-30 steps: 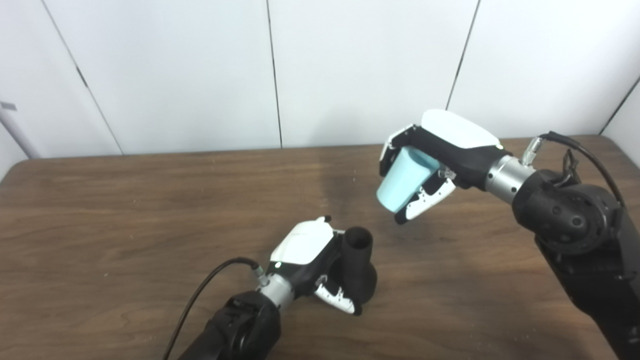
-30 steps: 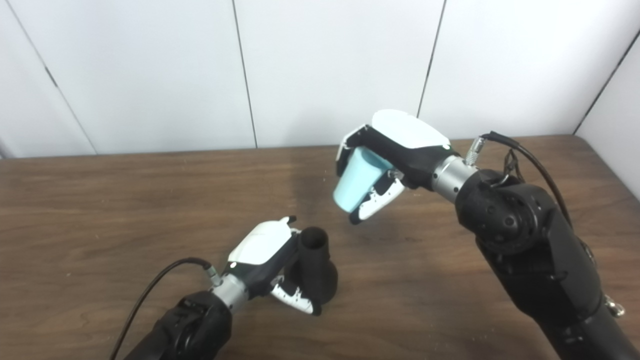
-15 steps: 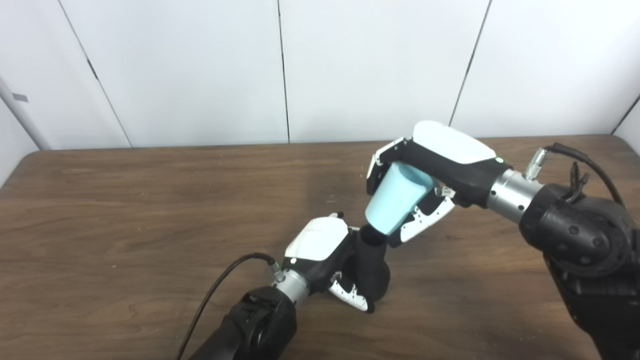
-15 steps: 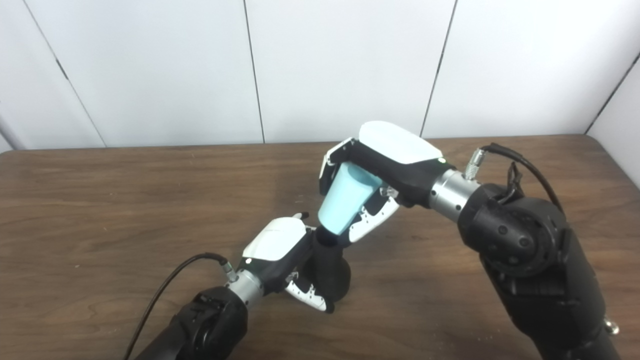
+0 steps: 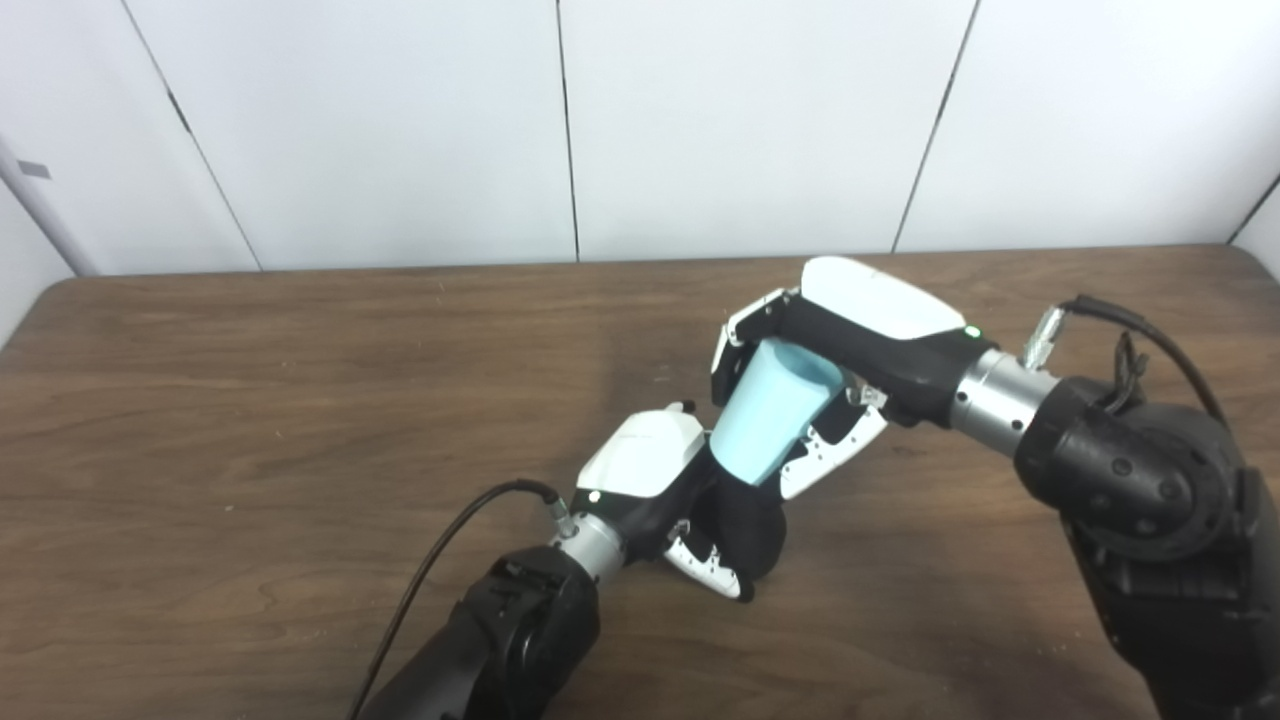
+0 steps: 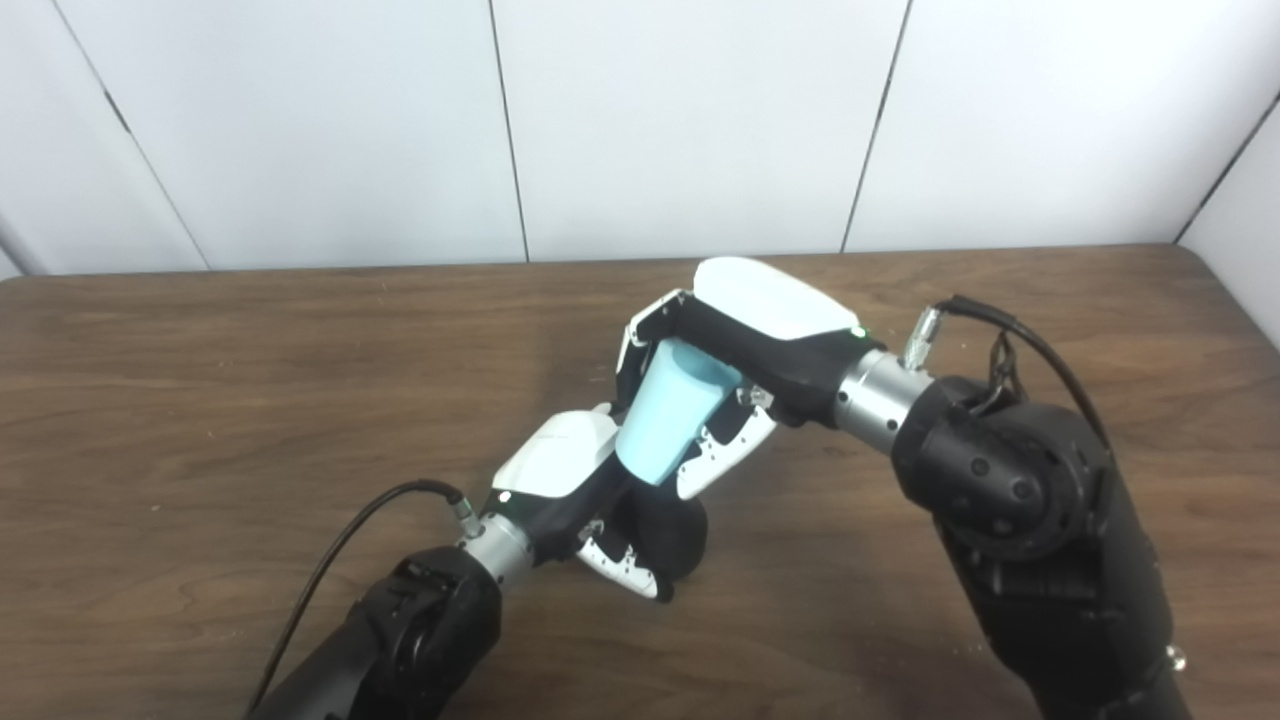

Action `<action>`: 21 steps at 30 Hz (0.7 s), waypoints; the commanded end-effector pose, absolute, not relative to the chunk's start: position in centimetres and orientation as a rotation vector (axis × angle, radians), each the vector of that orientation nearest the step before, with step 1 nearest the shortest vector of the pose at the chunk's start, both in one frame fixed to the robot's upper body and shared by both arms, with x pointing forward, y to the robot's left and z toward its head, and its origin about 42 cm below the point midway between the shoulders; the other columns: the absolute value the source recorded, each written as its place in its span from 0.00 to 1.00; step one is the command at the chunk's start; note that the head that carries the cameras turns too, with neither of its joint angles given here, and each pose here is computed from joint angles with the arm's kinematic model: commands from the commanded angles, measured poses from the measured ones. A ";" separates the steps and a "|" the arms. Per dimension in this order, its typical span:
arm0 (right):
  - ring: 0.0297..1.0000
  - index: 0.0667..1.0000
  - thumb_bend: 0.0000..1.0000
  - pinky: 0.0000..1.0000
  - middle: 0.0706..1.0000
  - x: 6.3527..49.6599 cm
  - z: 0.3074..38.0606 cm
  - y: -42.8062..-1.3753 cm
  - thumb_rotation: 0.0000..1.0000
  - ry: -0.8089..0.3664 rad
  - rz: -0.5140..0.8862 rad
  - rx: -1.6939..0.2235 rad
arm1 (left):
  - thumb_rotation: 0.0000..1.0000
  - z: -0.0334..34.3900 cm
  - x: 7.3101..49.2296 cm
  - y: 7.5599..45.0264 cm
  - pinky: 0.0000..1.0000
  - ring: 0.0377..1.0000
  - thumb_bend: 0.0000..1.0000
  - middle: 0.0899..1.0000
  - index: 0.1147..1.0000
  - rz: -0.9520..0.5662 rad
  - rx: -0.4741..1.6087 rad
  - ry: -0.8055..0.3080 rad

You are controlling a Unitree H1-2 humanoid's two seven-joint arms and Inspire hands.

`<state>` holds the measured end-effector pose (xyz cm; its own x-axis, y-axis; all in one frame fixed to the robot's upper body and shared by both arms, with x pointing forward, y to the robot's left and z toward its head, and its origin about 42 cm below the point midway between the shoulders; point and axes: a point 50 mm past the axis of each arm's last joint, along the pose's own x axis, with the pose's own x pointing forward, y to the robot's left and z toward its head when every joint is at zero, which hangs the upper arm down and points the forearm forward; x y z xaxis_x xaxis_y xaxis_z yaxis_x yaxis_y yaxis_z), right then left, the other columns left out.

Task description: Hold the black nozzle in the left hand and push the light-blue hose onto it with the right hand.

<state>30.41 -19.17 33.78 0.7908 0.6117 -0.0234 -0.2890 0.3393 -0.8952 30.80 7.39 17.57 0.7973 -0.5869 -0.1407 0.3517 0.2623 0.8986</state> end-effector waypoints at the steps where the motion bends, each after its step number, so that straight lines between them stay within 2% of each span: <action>1: 0.40 0.48 0.50 0.30 0.47 29.9 34.9 -18.8 0.00 -0.402 0.582 -1.070 | 0.00 11.6 28.2 8.4 1.00 0.76 0.52 0.47 0.38 -0.853 1.230 0.016; 8: 0.40 0.48 0.50 0.30 0.47 29.9 34.9 -18.6 0.00 -0.405 0.591 -1.067 | 0.00 11.7 28.0 8.7 1.00 0.73 0.52 0.47 0.38 -0.854 1.224 0.018; 21: 0.40 0.48 0.50 0.30 0.47 30.2 38.9 -19.3 0.00 -0.503 0.500 -1.080 | 0.00 11.4 27.8 9.7 1.00 0.66 0.52 0.44 0.41 -0.856 1.203 0.020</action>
